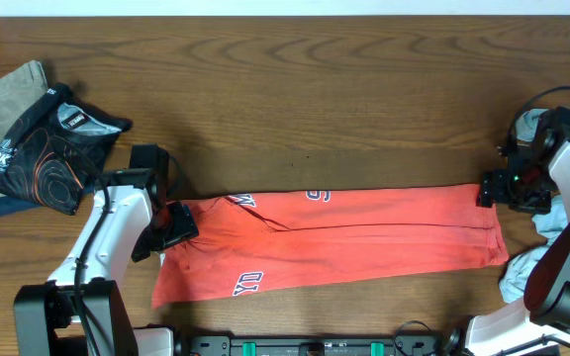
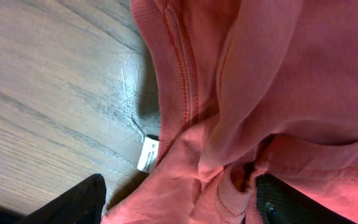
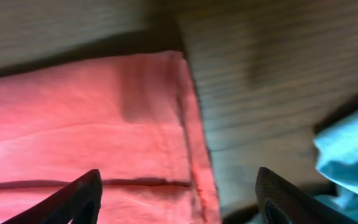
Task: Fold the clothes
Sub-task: 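Release the right end and move the right gripper to the strip's middle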
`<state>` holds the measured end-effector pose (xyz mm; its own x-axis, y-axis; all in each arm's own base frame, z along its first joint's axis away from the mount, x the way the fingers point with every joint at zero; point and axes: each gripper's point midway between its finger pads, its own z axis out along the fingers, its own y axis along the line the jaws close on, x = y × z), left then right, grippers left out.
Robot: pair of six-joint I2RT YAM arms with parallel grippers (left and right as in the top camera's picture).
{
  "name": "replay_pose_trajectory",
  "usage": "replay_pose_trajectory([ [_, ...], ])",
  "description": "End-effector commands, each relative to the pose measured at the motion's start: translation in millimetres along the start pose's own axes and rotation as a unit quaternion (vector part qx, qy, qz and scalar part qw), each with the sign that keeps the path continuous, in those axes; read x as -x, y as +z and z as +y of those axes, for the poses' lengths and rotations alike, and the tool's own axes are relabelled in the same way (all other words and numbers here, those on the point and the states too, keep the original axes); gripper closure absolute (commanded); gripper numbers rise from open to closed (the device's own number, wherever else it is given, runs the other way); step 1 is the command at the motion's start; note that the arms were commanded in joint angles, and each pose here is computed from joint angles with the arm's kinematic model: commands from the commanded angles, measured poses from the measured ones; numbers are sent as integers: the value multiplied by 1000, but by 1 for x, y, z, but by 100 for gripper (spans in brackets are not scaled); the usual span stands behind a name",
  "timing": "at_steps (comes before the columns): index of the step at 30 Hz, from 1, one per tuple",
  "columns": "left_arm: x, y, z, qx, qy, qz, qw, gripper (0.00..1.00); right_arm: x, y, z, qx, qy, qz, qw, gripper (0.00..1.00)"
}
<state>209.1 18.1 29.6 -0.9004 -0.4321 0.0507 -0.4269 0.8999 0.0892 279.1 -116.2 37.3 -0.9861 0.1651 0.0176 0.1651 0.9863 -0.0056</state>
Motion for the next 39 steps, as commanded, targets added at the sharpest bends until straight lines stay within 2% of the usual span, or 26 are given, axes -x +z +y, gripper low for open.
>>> replay_pose_trajectory([
  [1,-1,2,2,2,-8,4,1000,22,-17,11,-6,-12,-1,24,1000,21],
  [9,-2,2,2,2,-8,4,1000,22,-55,46,2,-5,-19,64,998,22],
  [14,-2,2,2,2,-8,5,1000,22,-57,51,3,-6,-19,62,998,22],
  [17,-2,2,2,2,-8,5,1000,21,-53,51,7,5,-18,53,998,27],
  [21,-2,2,2,3,-8,5,1000,17,-46,52,16,32,-17,37,999,43],
  [27,-3,2,2,4,-8,7,1000,16,-43,52,15,31,-15,31,999,99],
  [33,-6,-1,4,7,-8,15,1000,15,-29,43,11,25,32,15,999,99],
  [39,-8,-5,5,9,-8,20,1000,5,0,5,10,23,44,-4,999,99],
])
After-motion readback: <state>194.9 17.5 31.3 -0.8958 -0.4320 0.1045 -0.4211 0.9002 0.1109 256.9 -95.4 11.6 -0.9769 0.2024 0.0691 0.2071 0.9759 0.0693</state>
